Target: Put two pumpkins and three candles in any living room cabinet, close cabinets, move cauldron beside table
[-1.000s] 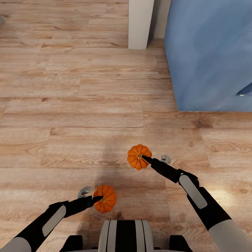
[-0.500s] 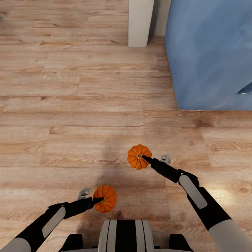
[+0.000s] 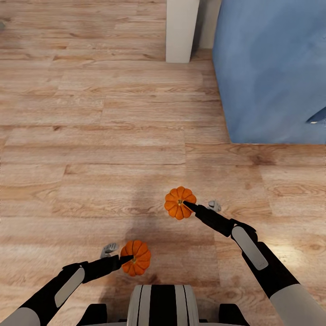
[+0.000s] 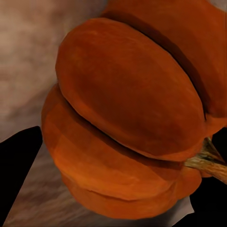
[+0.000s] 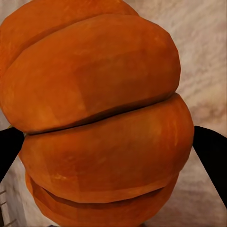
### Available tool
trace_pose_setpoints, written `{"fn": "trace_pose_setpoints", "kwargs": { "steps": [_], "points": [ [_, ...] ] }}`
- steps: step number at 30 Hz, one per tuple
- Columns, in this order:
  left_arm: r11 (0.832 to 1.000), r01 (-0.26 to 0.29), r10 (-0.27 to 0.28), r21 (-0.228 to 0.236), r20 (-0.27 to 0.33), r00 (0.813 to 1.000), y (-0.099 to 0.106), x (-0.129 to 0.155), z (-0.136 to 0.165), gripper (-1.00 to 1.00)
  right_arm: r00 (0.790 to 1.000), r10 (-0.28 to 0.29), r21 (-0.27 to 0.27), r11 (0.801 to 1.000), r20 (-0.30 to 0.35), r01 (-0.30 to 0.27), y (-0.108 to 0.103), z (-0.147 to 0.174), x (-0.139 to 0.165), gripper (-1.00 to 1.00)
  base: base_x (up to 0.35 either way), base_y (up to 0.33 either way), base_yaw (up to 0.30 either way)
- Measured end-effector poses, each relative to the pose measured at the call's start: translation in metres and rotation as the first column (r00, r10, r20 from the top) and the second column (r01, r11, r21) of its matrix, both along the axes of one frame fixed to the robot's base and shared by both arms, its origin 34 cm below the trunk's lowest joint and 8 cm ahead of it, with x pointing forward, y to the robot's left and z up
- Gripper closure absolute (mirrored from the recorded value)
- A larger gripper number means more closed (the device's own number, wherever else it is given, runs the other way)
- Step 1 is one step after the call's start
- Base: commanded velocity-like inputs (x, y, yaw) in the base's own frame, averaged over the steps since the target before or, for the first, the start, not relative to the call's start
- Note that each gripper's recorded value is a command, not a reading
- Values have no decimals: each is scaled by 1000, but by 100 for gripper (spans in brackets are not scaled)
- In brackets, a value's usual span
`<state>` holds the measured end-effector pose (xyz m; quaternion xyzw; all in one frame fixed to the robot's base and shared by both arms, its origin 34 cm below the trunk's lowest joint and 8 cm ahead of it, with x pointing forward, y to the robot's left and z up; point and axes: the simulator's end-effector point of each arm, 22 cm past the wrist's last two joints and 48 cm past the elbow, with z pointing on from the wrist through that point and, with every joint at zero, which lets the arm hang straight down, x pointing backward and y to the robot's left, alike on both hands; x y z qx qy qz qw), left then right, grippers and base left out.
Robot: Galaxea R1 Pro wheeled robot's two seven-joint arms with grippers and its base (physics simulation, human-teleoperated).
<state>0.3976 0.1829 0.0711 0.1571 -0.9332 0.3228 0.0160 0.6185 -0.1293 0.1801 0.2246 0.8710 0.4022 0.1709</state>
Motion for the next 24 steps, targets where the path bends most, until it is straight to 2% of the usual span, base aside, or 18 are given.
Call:
{"fn": "trace_pose_setpoints", "kwargs": {
  "steps": [11, 19, 24],
  "points": [
    [1000, -1, 1, 2, 2, 1000, 1, 1, 0, 100, 1000, -1, 0, 1000, -2, 1, 0, 0, 0, 100, 0, 0, 0],
    [998, 19, -20, 62, 21, 1000, 11, 9, 3, 100, 1000, -2, 1, 1000, 30, 2, 0, 18, 10, 100, 0, 0, 0],
    [998, 17, -20, 61, 41, 999, 10, 17, 10, 100, 999, -3, 1, 1000, 51, 3, 0, 30, 16, 100, 0, 0, 0]
  ]
}}
